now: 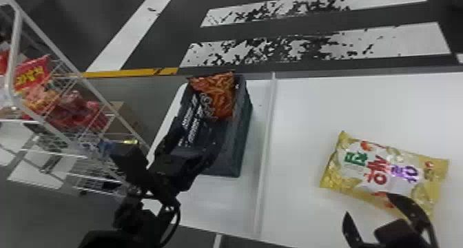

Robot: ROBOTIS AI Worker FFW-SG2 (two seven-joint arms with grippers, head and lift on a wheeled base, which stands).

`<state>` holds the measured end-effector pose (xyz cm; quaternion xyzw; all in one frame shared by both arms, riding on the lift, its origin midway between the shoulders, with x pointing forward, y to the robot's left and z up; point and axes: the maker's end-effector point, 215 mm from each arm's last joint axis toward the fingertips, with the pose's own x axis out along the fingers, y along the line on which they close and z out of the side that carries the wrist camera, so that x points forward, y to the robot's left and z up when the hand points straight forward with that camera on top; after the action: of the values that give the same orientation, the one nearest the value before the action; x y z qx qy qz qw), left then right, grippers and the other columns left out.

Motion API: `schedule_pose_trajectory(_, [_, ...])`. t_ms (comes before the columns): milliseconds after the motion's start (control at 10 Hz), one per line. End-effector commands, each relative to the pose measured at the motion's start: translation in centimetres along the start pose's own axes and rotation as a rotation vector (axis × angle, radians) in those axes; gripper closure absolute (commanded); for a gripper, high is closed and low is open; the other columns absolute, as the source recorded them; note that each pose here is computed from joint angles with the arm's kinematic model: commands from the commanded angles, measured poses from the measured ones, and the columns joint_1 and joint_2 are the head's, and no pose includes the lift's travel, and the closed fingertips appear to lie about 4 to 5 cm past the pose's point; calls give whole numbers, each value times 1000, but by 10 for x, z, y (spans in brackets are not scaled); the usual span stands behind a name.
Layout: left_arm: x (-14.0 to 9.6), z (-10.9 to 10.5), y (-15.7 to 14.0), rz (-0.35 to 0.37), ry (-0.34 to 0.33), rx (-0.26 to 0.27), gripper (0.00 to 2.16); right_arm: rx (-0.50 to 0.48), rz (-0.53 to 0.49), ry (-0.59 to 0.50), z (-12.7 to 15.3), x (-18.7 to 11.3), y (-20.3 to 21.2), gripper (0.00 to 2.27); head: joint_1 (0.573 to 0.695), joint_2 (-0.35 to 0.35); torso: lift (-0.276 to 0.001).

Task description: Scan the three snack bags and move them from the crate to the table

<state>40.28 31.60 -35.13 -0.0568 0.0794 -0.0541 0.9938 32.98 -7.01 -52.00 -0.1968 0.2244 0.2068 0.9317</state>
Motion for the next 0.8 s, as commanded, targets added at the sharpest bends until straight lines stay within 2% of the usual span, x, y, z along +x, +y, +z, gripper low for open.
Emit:
schedule_pose_trajectory(0, [0, -5, 0, -7, 11, -8, 29, -103, -4, 29, -1, 4, 13, 97, 695, 350, -62])
schedule_pose_trajectory(200, [0, -7, -3, -17, 16, -13, 29, -291, -71, 85, -7, 7, 16, 97, 695, 350, -62])
schedule_pose_trajectory(300, [5, -9, -10, -38, 27, -12, 29, -346, -108, 102, -7, 6, 14, 97, 695, 350, -62])
schedule_pose_trajectory(700, [12, -13, -20, -71, 43, -8, 29, -426, -202, 174, 7, 14, -2, 97, 695, 347, -62])
